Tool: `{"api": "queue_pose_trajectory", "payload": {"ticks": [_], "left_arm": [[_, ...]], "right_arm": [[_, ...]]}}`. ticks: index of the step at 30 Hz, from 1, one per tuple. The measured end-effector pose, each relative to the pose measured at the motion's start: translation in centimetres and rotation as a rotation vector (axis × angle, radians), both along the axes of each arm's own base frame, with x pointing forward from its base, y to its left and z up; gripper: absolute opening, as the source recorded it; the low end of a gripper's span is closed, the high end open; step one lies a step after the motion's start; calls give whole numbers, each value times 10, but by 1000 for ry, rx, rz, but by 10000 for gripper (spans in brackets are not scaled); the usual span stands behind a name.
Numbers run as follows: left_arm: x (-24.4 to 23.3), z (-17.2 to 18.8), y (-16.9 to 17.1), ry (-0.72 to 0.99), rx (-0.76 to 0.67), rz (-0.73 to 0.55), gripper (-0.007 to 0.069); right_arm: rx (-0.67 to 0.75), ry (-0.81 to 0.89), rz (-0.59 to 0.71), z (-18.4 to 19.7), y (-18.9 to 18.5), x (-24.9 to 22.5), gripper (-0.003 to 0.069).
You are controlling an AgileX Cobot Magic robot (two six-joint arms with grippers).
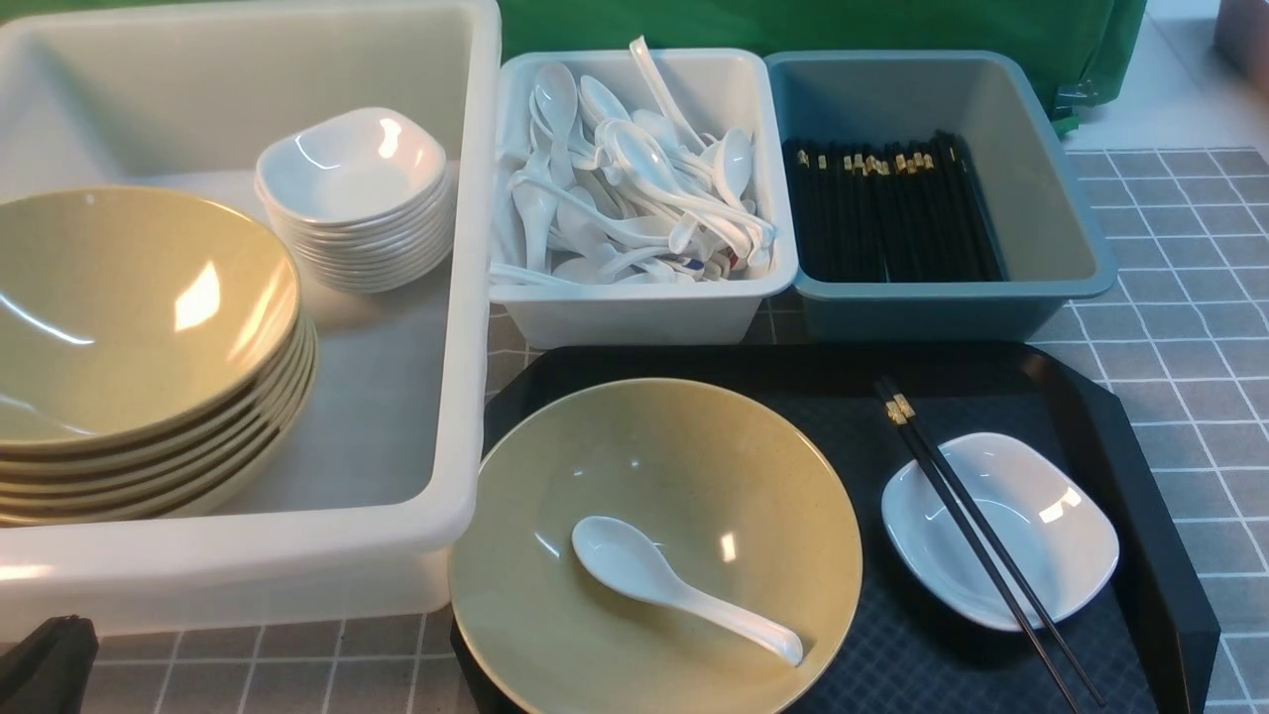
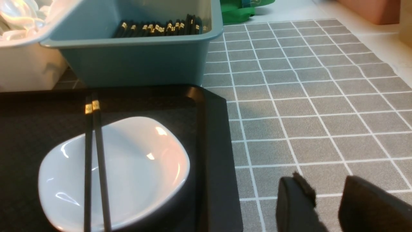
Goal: On grey table put chopsticks spoon bowls plates into blue grey white boxes.
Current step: 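Move the grippers toward the tableware on the black tray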
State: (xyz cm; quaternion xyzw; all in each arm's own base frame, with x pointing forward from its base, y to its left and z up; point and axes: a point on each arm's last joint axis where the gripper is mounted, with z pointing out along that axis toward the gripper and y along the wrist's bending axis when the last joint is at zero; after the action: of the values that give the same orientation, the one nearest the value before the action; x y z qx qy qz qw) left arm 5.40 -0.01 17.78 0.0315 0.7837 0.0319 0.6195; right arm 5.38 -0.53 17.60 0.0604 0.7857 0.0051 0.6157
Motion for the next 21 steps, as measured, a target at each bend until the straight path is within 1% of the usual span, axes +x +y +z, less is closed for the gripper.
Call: {"api": "queue_pose_trajectory", "payload": {"ticks": [7, 11, 14, 16, 17, 19, 21], "left_arm": [[0, 0, 0, 0, 2, 0, -11], [0, 1, 1, -6, 53, 2, -11], [0, 2, 1, -23, 54, 3, -11], [1, 3, 1, -28, 38, 3, -11], [1, 3, 0, -31, -9, -5, -11], [1, 3, 0, -37, -42, 6, -11], [1, 3, -2, -39, -148, 10, -11]], "right_arm": [[0, 0, 0, 0, 0, 0, 238], [0, 0, 0, 0, 0, 0, 238], [0, 0, 0, 0, 0, 0, 238], [0, 0, 0, 0, 0, 0, 238], [0, 0, 0, 0, 0, 0, 238], [0, 0, 0, 0, 0, 0, 238], [1, 0, 0, 0, 0, 0, 238]]}}
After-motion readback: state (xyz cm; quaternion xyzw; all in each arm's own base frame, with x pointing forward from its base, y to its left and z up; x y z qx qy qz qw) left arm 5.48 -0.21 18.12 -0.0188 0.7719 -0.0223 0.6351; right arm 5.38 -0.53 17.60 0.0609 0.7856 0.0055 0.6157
